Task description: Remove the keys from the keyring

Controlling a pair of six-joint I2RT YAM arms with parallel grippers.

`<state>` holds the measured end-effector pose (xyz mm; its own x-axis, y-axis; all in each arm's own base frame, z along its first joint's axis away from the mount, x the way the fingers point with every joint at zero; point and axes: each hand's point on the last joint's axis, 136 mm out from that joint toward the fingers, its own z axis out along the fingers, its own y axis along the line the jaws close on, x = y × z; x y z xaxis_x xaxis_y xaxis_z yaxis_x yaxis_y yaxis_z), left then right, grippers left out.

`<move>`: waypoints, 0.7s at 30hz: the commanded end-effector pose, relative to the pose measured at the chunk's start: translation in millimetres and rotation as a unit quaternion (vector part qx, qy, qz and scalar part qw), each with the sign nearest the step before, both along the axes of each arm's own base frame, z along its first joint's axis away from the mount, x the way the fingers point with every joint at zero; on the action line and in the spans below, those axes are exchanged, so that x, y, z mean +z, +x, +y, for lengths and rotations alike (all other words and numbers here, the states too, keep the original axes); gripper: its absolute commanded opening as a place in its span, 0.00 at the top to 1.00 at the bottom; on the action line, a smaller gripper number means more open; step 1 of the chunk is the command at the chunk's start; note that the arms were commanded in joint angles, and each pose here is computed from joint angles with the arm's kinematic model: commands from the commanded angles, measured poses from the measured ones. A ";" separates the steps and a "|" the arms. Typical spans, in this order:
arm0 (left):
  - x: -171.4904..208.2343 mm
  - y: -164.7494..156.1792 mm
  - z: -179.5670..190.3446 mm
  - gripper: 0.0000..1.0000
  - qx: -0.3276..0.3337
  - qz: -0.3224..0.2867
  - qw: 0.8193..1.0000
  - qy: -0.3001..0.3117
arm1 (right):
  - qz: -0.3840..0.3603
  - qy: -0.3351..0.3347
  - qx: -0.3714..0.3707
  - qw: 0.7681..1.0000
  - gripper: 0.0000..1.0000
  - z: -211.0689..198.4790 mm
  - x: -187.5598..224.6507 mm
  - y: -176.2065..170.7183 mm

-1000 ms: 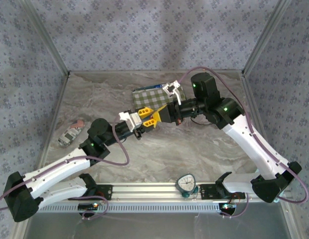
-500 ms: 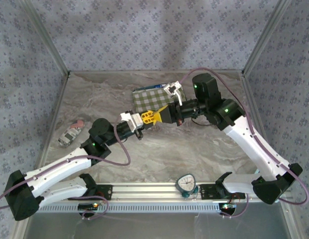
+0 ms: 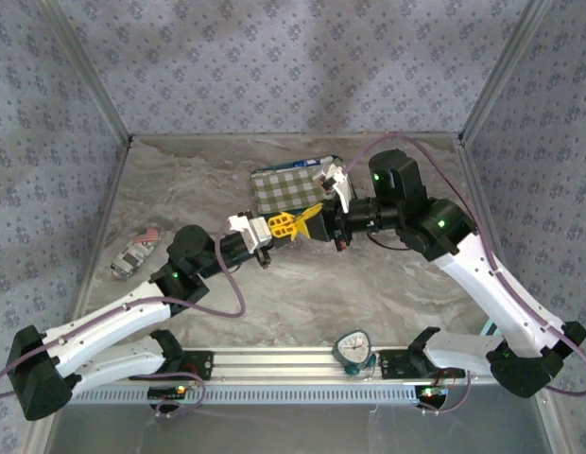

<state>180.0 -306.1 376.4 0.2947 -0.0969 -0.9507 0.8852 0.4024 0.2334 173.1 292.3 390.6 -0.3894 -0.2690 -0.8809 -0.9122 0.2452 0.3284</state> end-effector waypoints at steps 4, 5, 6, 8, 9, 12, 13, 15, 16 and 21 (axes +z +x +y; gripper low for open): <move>39.1 7.2 17.4 1.00 0.036 0.016 0.998 -0.043 | -0.149 -0.052 -0.034 0.987 1.00 -17.3 -1.1 -7.8; 39.5 7.6 17.8 1.00 0.037 0.021 0.998 -0.041 | -0.167 -0.063 -0.034 0.983 1.00 -18.0 -2.7 -9.2; 39.6 7.8 17.6 1.00 0.037 0.025 0.998 -0.040 | -0.183 -0.073 -0.036 0.980 1.00 -18.9 -3.6 -10.3; 41.8 8.6 19.4 1.00 0.040 0.031 0.998 -0.044 | -0.213 -0.092 -0.032 0.972 1.00 -19.7 -7.0 -13.1; 42.4 10.4 20.4 1.00 0.045 0.039 0.997 -0.047 | -0.227 -0.100 -0.028 0.968 1.00 -19.7 -8.6 -15.3; 44.3 12.4 20.2 1.00 0.047 0.051 0.997 -0.045 | -0.267 -0.121 -0.025 0.956 1.00 -20.0 -12.0 -18.7; 44.4 12.7 19.2 1.00 0.046 0.056 0.996 -0.042 | -0.279 -0.126 -0.024 0.952 1.00 -19.7 -12.8 -19.7; 45.3 15.7 19.2 1.00 0.051 0.068 0.996 -0.039 | -0.303 -0.139 -0.023 0.943 1.00 -20.3 -14.3 -21.9; 45.3 16.0 18.4 1.00 0.050 0.071 0.995 -0.037 | -0.315 -0.143 -0.024 0.938 1.00 -20.1 -13.5 -22.3; 44.8 16.2 17.3 1.00 0.048 0.082 0.995 -0.035 | -0.352 -0.162 -0.027 0.922 1.00 -19.0 -12.9 -24.5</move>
<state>173.5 -307.5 387.9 0.1444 -0.0705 -0.9870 0.9254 0.3628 0.1095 162.6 282.8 397.1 0.1734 -0.4721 -0.8643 -0.8586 0.3575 -0.3675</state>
